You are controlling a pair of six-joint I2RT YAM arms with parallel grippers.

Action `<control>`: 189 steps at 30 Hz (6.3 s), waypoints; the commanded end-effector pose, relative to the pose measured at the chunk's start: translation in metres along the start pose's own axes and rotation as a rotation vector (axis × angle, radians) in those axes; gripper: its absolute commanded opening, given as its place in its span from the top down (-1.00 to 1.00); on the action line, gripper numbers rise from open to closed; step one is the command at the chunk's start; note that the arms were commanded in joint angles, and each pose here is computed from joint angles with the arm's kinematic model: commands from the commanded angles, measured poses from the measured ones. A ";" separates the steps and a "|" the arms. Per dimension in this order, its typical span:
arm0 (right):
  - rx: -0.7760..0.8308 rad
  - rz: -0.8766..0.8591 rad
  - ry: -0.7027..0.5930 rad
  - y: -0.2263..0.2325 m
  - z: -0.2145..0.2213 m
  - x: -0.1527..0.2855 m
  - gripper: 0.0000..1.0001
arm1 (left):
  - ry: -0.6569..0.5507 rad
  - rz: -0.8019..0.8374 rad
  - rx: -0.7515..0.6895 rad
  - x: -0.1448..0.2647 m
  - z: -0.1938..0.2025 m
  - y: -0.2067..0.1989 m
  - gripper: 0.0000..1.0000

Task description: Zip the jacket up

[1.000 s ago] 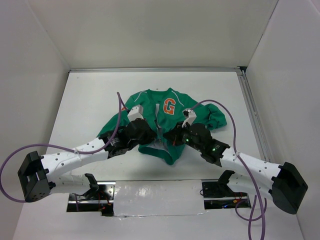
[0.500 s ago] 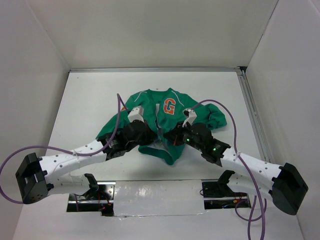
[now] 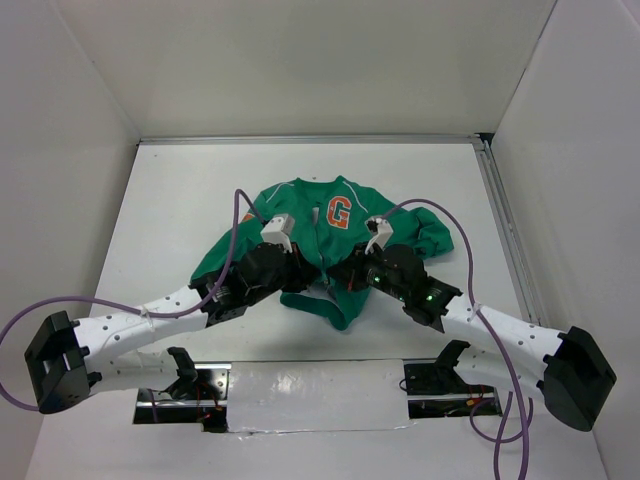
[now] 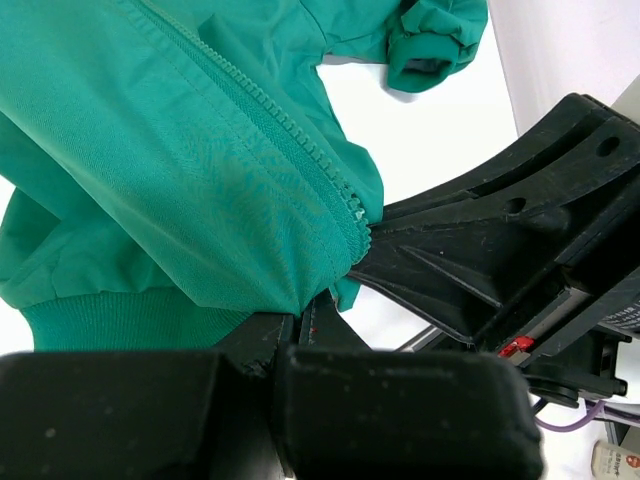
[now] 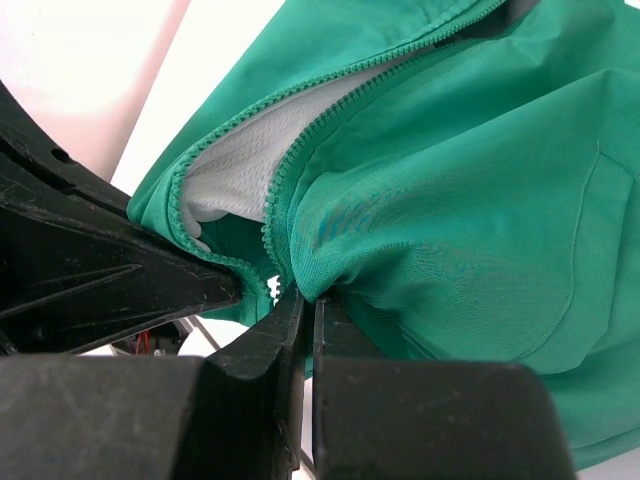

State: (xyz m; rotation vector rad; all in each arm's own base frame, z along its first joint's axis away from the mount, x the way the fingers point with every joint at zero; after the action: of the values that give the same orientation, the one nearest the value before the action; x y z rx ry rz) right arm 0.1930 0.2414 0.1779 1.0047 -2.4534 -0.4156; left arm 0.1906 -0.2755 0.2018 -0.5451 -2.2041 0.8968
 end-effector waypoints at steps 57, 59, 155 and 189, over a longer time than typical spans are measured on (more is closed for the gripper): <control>-0.045 -0.084 0.035 -0.001 -0.031 0.001 1.00 | -0.109 0.071 -0.082 0.003 -0.016 -0.007 1.00; -0.042 -0.083 0.032 -0.002 -0.032 0.001 1.00 | -0.103 0.061 -0.083 0.001 -0.015 -0.007 1.00; -0.036 -0.213 -0.039 0.015 -0.036 0.005 1.00 | 0.071 0.226 -0.090 0.017 -0.001 -0.020 -0.09; -0.149 -0.156 -0.186 0.002 -0.087 0.018 1.00 | 0.329 0.021 -0.118 -0.006 0.046 0.025 1.00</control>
State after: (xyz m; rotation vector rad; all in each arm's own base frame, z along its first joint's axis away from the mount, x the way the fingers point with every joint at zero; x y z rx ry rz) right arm 0.2135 0.2257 0.2019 1.0364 -2.3333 -0.6395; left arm 0.1819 -0.2854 0.1704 -0.7309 -2.0680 0.7005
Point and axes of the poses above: each gripper's point midway between its finger pads, its own x axis back along the fingers, its own y axis along the line the jaws close on, z = x × y, the point moved 4 cm from there along x, back along the fingers, and after that the axes turned 12 degrees about x, right-handed, at the moved point
